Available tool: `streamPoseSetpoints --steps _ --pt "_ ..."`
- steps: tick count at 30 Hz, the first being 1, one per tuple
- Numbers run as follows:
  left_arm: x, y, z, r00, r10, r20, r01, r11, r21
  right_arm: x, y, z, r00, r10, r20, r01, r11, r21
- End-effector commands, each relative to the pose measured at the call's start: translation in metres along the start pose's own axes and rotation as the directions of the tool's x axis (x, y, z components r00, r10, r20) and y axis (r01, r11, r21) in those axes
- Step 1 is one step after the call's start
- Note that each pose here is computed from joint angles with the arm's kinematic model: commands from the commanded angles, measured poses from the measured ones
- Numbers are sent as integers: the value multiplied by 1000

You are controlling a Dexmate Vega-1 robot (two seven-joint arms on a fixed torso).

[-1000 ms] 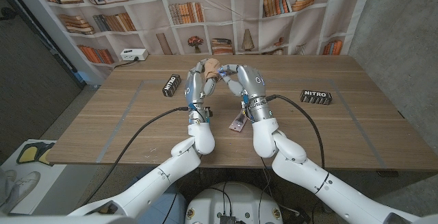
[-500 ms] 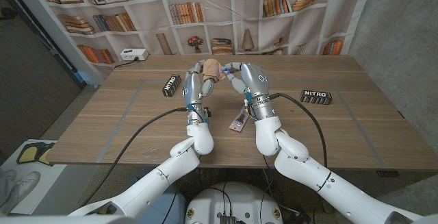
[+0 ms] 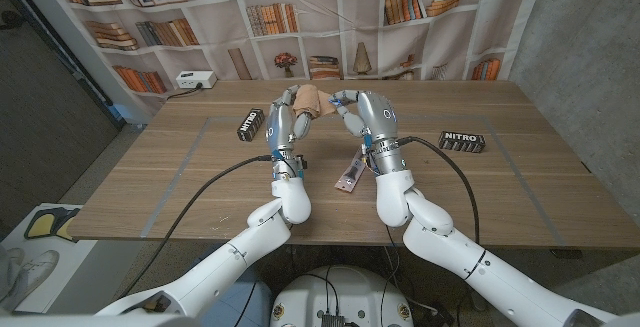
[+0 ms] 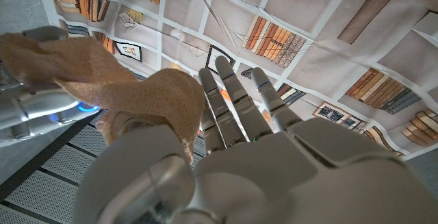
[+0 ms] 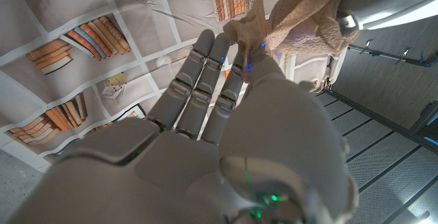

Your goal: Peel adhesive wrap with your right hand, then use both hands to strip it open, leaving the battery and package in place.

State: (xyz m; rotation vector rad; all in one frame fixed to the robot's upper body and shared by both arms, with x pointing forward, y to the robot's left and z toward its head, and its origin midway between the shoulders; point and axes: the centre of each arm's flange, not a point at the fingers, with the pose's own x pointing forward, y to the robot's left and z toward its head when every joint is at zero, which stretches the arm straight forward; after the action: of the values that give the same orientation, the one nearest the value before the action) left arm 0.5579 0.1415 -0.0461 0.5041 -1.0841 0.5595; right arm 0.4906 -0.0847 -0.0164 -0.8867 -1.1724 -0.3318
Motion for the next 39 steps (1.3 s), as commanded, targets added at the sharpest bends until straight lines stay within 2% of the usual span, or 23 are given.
streamPoseSetpoints --steps 1,22,30,39 --pt "3 3 -3 1000 2 -1 -2 1000 19 1 -4 -9 1000 -21 -15 20 1000 -15" --pt "7 8 -5 1000 6 2 -6 999 44 0 -13 -24 996 -68 -61 66 997 -41" --pt "10 6 -6 1000 1 8 -1 999 50 -2 -17 -29 994 -82 -79 78 996 -43" --pt "11 7 -8 1000 2 8 -3 998 57 -4 -18 -32 991 -101 -84 98 994 -47"
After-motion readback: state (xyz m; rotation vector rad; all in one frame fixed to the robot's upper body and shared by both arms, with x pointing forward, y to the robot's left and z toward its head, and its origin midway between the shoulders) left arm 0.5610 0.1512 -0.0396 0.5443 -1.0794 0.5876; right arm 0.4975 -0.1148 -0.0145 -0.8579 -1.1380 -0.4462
